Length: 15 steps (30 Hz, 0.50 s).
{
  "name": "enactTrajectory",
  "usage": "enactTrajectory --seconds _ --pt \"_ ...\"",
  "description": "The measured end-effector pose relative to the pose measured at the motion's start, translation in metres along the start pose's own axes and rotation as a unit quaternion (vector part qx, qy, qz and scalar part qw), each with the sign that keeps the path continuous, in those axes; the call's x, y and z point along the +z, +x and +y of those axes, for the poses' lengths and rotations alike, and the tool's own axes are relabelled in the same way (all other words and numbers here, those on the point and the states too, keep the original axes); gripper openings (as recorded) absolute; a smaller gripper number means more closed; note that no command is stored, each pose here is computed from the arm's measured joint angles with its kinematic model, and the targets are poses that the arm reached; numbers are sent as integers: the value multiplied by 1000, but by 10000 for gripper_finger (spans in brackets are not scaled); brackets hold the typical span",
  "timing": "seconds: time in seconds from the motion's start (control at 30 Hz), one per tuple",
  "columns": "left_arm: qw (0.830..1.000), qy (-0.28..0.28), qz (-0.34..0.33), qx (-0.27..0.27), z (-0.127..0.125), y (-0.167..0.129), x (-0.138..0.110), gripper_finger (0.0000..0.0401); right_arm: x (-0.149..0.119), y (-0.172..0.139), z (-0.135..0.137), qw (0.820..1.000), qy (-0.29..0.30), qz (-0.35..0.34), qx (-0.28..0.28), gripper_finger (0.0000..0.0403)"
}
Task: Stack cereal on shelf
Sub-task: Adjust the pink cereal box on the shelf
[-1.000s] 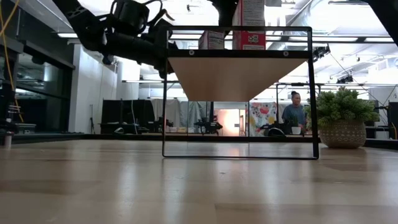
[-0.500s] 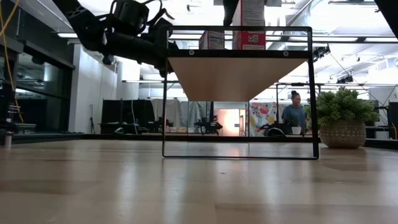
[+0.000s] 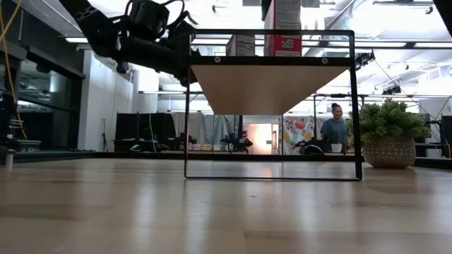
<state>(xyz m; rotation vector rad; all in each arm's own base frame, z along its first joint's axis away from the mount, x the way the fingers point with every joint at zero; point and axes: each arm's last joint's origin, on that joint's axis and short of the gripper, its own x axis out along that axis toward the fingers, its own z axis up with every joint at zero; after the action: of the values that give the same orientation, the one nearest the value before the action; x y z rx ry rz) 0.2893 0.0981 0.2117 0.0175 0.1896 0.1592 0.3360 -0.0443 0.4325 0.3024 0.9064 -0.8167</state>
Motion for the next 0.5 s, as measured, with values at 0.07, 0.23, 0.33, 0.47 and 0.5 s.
enactTrajectory --seconds 0.07,0.23,0.33,0.47,0.5 --pt "1000 -1 -4 6 2 0 1 0 1 -8 -9 1000 21 -16 -6 0" --pt "998 49 18 -40 4 -2 -4 0 -5 -24 -24 998 50 -39 -21 0" --pt "990 83 42 -102 1 -3 -12 0 -15 -27 -32 998 60 -21 -15 0" --pt "992 86 29 -86 5 -3 -9 0 -41 -24 -44 997 68 6 -37 0" --pt "992 86 30 -85 5 -3 -9 0 -49 -23 -48 996 75 12 -43 0"
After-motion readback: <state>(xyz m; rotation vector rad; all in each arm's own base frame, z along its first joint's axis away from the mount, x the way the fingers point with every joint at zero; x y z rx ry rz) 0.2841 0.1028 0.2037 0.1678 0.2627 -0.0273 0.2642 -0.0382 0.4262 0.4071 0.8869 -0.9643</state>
